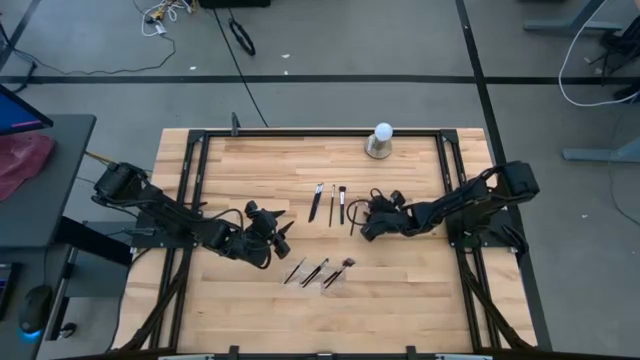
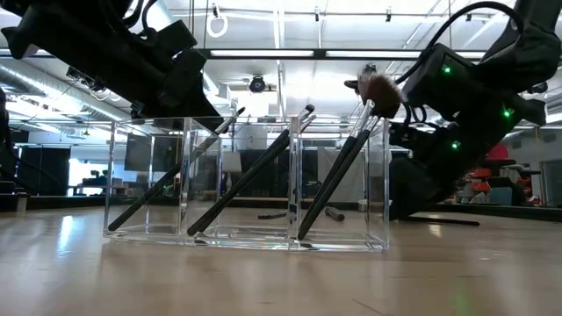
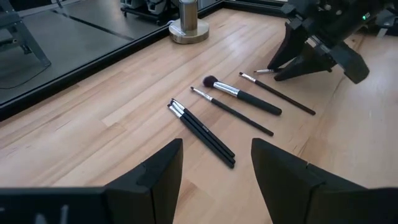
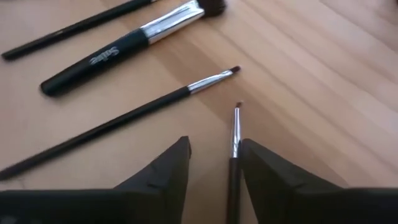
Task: Put items in baskets/containers
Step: Put the black liner brush into the transparent organizer
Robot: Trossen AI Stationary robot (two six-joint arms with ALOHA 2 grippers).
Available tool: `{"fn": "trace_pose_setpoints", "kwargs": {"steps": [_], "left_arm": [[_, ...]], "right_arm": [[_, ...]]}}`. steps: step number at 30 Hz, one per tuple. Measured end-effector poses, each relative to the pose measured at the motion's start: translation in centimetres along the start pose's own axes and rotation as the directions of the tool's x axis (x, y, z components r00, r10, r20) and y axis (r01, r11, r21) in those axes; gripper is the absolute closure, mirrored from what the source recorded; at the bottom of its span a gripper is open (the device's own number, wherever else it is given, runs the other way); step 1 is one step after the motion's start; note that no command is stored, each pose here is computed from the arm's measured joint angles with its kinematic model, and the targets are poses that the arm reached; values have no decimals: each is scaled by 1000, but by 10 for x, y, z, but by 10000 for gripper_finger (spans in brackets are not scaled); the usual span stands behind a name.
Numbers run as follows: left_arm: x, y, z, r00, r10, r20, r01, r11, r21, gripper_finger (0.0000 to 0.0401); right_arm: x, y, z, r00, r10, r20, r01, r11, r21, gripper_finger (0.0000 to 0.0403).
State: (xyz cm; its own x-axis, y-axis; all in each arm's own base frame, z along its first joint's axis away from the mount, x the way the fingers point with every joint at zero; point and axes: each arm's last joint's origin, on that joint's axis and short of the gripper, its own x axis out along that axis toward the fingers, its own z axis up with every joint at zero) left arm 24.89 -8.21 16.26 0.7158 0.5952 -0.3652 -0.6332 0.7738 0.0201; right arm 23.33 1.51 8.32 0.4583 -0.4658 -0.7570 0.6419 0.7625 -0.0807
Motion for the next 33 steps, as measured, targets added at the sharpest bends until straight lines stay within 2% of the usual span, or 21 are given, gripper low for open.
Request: {"fn": "trace_pose_setpoints", "kwargs": {"steps": [3, 7, 13, 20, 25, 33], "left_arm": [[0, 0, 0, 1000, 0, 0, 0, 1000, 0, 204], [0, 0, 0, 1000, 0, 0, 0, 1000, 0, 204], [0, 0, 0, 1000, 0, -1, 0, 1000, 1, 204], [0, 0, 0, 1000, 0, 0, 0, 1000, -1, 204], [0, 0, 0, 1000, 0, 0, 0, 1000, -2, 204], [0, 0, 0, 1000, 0, 0, 0, 1000, -2, 204]], "right_arm": [[0, -1, -3, 1000, 13, 12, -13, 1000, -27, 267], [0, -6, -9, 998, 36, 45, -36, 999, -6, 275], [-11, -22, -30, 990, 105, 90, -108, 994, 29, 272], [-20, -31, -55, 978, 143, 155, -141, 990, -20, 261], [-20, -30, -54, 972, 159, 174, -144, 985, -95, 282], [-14, -31, -54, 974, 133, 184, -118, 989, -95, 330]]}}
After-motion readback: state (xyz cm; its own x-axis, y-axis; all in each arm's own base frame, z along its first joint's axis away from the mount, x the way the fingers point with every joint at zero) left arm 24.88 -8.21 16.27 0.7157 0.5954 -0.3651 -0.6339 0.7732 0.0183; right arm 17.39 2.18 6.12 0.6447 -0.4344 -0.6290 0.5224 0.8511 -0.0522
